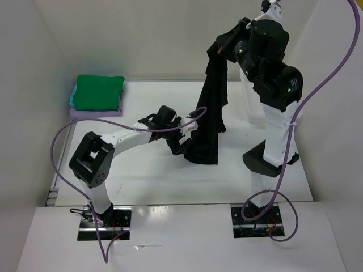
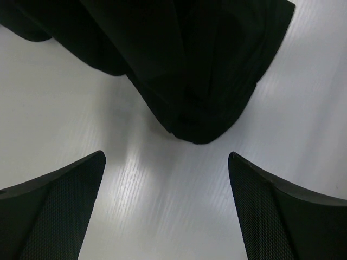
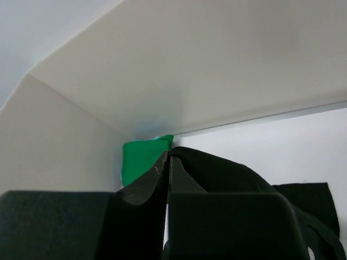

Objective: Fold and stack the t-shirts
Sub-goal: Flatten out the tshirt

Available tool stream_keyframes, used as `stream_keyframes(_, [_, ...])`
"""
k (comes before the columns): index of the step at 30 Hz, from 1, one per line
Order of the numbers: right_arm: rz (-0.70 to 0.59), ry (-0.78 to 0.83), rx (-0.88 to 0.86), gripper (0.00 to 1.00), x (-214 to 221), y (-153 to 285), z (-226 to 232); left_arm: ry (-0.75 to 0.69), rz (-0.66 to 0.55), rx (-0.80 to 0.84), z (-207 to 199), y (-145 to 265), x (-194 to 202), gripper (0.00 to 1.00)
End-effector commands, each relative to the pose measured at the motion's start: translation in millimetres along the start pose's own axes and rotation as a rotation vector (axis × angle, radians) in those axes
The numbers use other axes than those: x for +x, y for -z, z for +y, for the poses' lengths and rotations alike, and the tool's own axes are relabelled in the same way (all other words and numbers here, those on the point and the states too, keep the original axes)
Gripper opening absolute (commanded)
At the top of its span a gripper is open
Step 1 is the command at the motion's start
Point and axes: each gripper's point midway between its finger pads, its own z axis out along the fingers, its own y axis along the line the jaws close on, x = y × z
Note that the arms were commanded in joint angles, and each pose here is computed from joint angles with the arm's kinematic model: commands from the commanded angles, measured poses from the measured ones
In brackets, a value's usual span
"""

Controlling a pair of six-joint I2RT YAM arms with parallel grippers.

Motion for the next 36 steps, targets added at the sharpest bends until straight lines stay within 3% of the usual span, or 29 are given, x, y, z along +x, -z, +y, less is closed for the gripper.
stream_keyframes(1, [-0.072, -0.003, 0.013, 0.00, -34.8, 38.5, -9.0, 0.042, -0.070, 0.003, 13.9, -18.8, -27.1, 1.00])
stream_keyframes(6, [-0.088, -0.027, 0.081, 0.00, -55.3, 96.0, -31.5, 0.124, -0.096, -0.128, 66.1, -6.3, -38.1, 1.00])
stream_keyframes(9, [-0.018, 0.001, 0.155, 0.00, -34.3, 99.5, -51.1, 0.129, -0.104, -0.178, 93.1, -2.5, -44.3, 1.00])
stream_keyframes(14, [0.045, 0.014, 0.310, 0.00, -10.8, 113.7, -96.0, 0.068, -0.092, -0.192, 99.8, -2.5, -45.8, 1.00])
stream_keyframes(18, [0.000, 0.014, 0.360, 0.00, -29.7, 134.2, -125.4, 0.028, -0.073, -0.132, 88.4, -17.8, -41.5, 1.00])
stream_keyframes(24, [0.065, 0.041, 0.358, 0.00, -13.7, 125.7, -134.9, -0.073, -0.059, -0.069, 68.3, -56.6, -58.0, 1.00])
stream_keyframes(26, [0.073, 0.044, 0.363, 0.00, -10.5, 129.1, -137.7, -0.079, -0.059, -0.111, 80.8, -62.6, -61.5, 1.00])
stream_keyframes(29, [0.085, 0.048, 0.371, 0.00, -5.4, 132.4, -141.6, -0.006, -0.058, -0.117, 99.5, -84.5, -66.1, 1.00])
stream_keyframes(30, [0.095, 0.052, 0.378, 0.00, -2.1, 130.8, -143.6, 0.010, -0.097, -0.107, 106.0, -79.4, -87.4, 1.00])
stream_keyframes(34, [0.099, 0.029, 0.385, 0.00, 4.9, 140.6, -149.0, 0.205, -0.153, 0.026, 105.2, -89.2, -93.8, 1.00])
stream_keyframes(36, [0.109, 0.023, 0.394, 0.00, 11.6, 140.6, -153.1, 0.210, -0.168, 0.058, 102.4, -92.6, -97.9, 1.00])
